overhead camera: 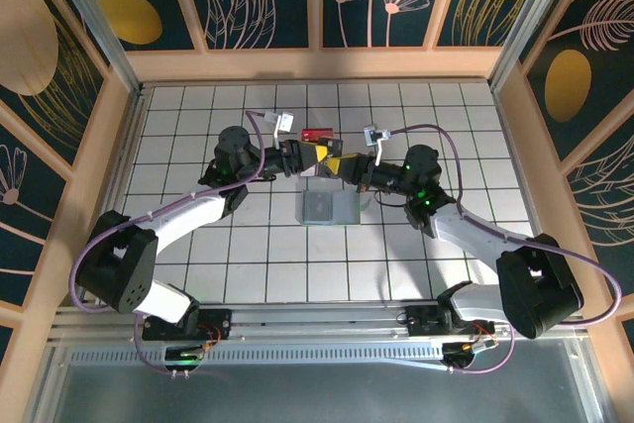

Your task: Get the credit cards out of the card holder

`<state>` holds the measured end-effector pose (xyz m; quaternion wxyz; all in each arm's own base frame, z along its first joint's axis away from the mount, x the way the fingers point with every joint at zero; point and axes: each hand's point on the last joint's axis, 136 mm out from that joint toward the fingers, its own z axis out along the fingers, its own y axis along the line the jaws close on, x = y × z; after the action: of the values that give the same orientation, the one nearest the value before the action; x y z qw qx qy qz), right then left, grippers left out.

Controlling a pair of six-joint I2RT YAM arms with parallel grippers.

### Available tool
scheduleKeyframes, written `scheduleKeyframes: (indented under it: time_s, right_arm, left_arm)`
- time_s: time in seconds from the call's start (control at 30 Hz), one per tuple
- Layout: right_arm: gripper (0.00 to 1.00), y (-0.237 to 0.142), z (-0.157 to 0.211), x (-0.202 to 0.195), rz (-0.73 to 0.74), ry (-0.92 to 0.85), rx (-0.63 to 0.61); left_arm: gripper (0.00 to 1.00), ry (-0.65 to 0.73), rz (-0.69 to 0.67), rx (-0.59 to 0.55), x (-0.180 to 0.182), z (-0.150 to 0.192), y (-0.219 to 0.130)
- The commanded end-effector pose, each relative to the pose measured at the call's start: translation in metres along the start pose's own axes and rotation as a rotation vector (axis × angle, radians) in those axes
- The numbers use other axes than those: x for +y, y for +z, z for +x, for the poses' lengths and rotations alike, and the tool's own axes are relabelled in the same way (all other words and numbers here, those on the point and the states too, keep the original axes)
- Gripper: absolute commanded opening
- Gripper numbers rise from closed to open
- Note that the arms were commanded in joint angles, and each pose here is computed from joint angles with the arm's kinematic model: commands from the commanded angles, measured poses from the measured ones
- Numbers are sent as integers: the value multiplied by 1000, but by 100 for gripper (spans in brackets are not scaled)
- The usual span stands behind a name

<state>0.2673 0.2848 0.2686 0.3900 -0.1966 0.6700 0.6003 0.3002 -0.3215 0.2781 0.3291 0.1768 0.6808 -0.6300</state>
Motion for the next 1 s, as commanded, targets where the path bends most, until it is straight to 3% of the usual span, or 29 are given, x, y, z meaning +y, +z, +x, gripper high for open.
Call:
scheduleKeyframes:
  time_s: [0.0, 0.07, 0.13, 0.3, 0.4, 0.5, 0.7, 0.97]
  right_arm:
    - [0, 3, -4, 12, -64, -29, 3]
    - [0, 3, -4, 9, -58, -23, 3]
    - [6, 1, -4, 5, -39, -9, -9]
    - [38, -16, -8, -7, 23, 57, -134]
    - [43, -27, -9, -7, 0, 127, -237]
    - [45, -30, -12, -3, -60, 175, -309]
    - [43, -9, -9, 11, -217, 196, -320]
    - [44, 6, -9, 17, -224, 146, -340]
  left_arm:
    - [11, 7, 55, 7, -8, 3, 2]
    - [2, 8, 63, -1, -10, 1, 2]
    - [0, 4, 50, -22, -8, -2, 1]
    - [0, 13, -14, -171, -4, -20, -11]
    - [0, 20, -27, -256, -7, -31, -19]
    - [0, 9, -13, -312, -9, -38, -24]
    - [0, -38, -6, -339, -3, -36, -26]
    - [0, -62, -50, -379, 6, -36, -32]
